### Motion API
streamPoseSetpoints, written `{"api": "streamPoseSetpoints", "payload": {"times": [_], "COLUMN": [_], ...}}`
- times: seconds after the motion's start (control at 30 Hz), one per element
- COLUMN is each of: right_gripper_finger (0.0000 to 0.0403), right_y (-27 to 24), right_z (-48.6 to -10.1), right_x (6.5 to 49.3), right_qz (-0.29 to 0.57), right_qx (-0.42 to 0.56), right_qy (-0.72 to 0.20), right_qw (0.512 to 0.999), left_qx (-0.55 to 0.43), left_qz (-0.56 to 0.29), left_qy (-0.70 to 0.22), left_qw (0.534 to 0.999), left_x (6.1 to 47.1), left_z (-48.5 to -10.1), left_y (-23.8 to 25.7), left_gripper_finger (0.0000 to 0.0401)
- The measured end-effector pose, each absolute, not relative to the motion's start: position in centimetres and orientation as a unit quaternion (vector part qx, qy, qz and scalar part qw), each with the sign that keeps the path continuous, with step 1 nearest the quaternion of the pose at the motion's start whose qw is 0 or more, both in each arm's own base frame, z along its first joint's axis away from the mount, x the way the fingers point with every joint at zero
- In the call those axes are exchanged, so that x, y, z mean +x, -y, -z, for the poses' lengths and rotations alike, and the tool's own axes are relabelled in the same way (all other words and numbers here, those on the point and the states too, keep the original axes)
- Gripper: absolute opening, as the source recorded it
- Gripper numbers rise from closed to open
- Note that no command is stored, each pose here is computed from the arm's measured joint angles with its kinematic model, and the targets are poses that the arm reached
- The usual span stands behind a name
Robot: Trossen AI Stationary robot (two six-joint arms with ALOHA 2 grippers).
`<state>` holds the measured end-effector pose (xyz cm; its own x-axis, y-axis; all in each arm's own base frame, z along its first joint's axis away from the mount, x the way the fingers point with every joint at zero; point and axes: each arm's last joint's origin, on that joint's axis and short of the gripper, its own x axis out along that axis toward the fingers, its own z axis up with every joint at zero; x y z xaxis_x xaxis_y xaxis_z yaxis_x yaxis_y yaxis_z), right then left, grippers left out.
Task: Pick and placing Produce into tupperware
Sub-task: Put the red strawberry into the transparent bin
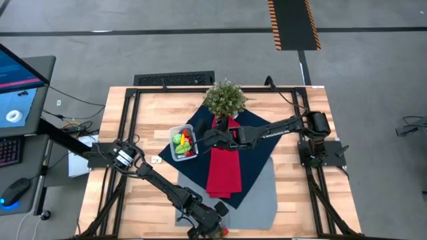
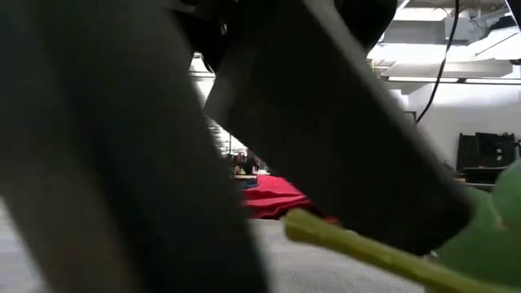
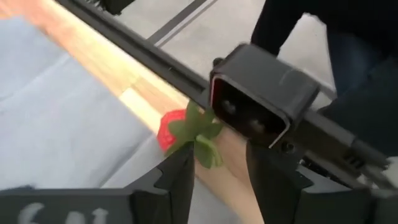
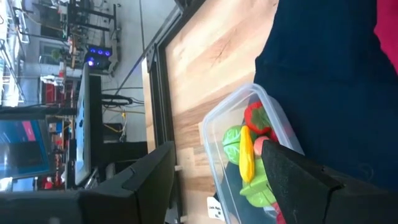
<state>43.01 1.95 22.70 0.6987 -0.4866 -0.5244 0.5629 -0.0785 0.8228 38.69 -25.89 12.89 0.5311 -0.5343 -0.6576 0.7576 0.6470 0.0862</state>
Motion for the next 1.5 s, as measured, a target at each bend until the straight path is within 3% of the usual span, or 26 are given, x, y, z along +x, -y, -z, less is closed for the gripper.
{"api": "streamPoseSetpoints", "payload": {"times": [0.3,0.53,0.93,1.4,1.5], "right_gripper_finger": [0.0265,0.0265,0.0265,0.0265,0.0265], "right_y": [-1.7,-1.7,-1.7,-1.7,-1.6], "right_z": [-22.7,-22.7,-22.7,-22.7,-22.7], "right_x": [43.0,43.0,43.0,43.1,43.1], "right_qz": [0.389,0.389,0.389,0.387,0.389], "right_qx": [0.624,0.624,0.624,0.626,0.645], "right_qy": [-0.029,-0.029,-0.029,-0.027,-0.015], "right_qw": [0.677,0.677,0.677,0.677,0.658], "left_qx": [0.172,0.184,0.213,0.198,0.199], "left_qz": [0.397,0.402,0.356,0.282,0.267], "left_qy": [-0.3,-0.291,-0.29,-0.278,-0.287], "left_qw": [0.85,0.849,0.862,0.897,0.898], "left_x": [38.7,38.7,39.4,39.1,38.8], "left_z": [-13.0,-13.0,-14.1,-19.9,-20.8], "left_y": [25.9,26.0,24.5,20.4,19.8], "left_gripper_finger": [0.0091,0.0008,0.0,0.0,0.0]}}
